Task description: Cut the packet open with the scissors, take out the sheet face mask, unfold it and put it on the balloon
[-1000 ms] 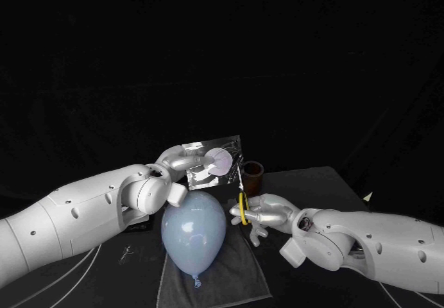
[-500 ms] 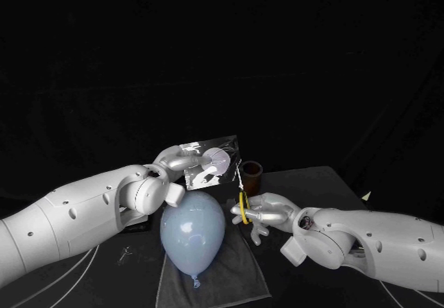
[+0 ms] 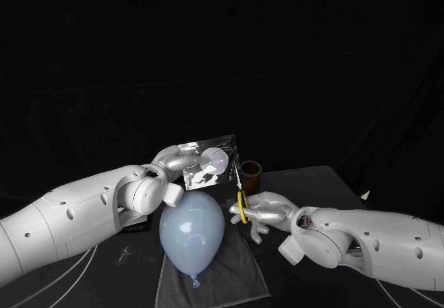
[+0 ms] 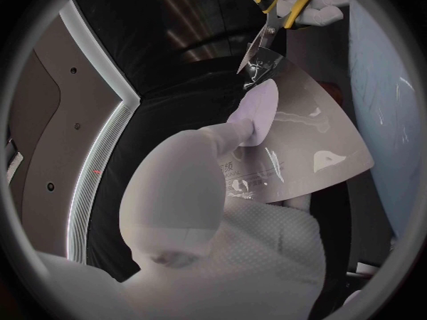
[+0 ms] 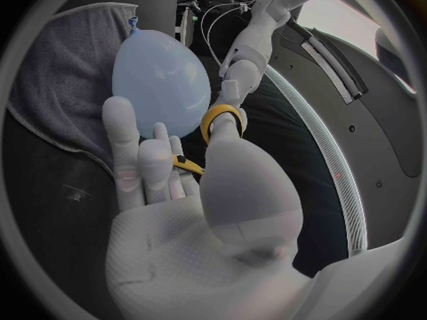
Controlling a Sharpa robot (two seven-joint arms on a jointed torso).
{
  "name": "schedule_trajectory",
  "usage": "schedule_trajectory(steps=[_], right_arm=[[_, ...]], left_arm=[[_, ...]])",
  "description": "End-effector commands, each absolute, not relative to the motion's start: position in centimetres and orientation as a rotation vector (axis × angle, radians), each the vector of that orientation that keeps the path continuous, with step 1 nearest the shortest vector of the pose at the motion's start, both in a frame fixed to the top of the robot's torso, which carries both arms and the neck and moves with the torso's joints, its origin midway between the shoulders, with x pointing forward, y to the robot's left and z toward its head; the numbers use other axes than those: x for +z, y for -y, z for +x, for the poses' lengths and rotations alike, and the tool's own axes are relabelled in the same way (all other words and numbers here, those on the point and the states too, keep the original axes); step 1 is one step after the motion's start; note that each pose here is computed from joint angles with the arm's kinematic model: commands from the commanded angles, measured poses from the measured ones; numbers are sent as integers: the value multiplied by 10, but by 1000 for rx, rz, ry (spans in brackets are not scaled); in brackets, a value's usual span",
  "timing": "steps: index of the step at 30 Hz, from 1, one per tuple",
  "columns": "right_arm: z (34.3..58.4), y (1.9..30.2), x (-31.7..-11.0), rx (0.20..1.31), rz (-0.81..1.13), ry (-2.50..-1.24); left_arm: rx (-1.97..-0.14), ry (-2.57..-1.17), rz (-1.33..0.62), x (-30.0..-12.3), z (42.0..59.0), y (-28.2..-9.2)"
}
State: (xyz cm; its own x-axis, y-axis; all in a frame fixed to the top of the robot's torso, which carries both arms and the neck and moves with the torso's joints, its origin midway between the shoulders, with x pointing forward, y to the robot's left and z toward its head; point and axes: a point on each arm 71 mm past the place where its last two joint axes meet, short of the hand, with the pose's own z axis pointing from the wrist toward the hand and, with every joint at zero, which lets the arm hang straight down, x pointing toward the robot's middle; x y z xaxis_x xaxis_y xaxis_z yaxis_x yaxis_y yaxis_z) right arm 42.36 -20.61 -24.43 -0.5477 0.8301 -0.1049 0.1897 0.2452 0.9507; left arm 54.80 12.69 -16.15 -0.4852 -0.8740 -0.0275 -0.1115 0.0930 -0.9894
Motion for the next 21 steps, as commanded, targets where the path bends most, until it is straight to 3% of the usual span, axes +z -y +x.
schedule_trajectory(steps=[1, 21], right_arm=[[426, 206, -240, 1346, 929, -1855], [427, 210, -239, 1340, 930, -1822]], left_arm=[[-1484, -1714, -958, -161, 547, -124], [-1480, -1711, -972, -161, 548, -128]])
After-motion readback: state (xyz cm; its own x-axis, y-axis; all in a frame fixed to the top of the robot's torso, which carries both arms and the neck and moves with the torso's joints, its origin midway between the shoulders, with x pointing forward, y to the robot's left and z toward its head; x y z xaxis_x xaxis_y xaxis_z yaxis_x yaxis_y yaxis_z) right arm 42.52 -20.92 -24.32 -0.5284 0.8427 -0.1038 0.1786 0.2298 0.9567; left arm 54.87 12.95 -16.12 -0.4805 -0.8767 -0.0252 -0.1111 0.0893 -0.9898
